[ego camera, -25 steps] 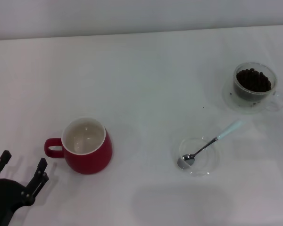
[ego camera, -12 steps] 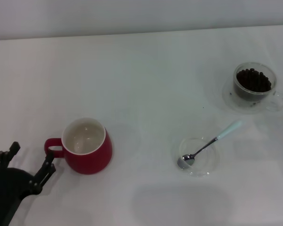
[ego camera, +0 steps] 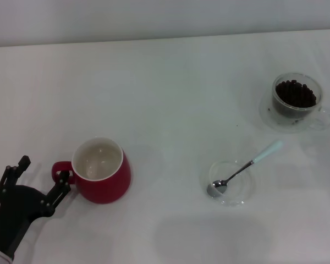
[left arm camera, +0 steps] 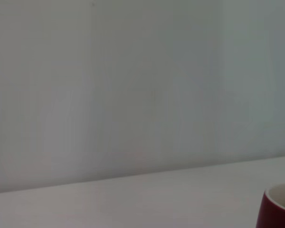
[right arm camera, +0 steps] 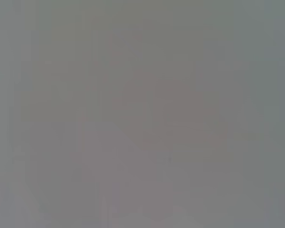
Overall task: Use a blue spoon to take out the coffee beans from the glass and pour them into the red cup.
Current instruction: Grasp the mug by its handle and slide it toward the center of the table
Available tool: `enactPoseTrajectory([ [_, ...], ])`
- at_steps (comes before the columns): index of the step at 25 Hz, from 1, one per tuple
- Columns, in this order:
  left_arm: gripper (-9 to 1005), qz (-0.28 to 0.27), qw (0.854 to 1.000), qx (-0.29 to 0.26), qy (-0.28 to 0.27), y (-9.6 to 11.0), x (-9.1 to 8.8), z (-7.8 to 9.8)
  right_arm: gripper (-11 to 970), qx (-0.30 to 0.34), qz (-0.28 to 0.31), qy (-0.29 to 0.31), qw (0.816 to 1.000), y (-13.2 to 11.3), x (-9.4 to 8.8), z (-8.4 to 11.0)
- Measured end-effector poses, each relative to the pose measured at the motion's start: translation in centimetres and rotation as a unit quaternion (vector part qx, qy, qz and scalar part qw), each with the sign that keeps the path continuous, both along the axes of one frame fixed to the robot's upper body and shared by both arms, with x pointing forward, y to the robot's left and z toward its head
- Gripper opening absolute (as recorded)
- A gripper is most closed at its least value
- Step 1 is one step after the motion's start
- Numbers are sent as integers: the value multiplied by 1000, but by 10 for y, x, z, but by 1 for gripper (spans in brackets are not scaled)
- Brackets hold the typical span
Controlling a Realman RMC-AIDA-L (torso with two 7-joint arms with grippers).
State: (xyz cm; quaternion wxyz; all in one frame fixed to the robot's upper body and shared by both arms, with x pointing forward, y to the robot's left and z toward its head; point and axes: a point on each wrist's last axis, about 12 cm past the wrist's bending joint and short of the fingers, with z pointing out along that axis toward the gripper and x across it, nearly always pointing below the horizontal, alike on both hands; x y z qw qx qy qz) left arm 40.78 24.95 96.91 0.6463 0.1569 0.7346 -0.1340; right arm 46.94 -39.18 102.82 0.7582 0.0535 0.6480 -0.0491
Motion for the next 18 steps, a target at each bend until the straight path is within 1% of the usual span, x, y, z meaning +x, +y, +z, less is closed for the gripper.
enactPoseTrajectory([
  [8, 764, -9, 1000, 5, 10, -3, 1, -2, 838, -1, -1, 2, 1000, 0, 1, 0],
  [11, 558, -9, 1000, 5, 10, -4, 2, -2, 838, -2, -1, 2, 1000, 0, 1, 0],
  [18, 424, -12, 1000, 4, 8, -7, 4, -1, 838, -2, -1, 3, 1000, 0, 1, 0],
])
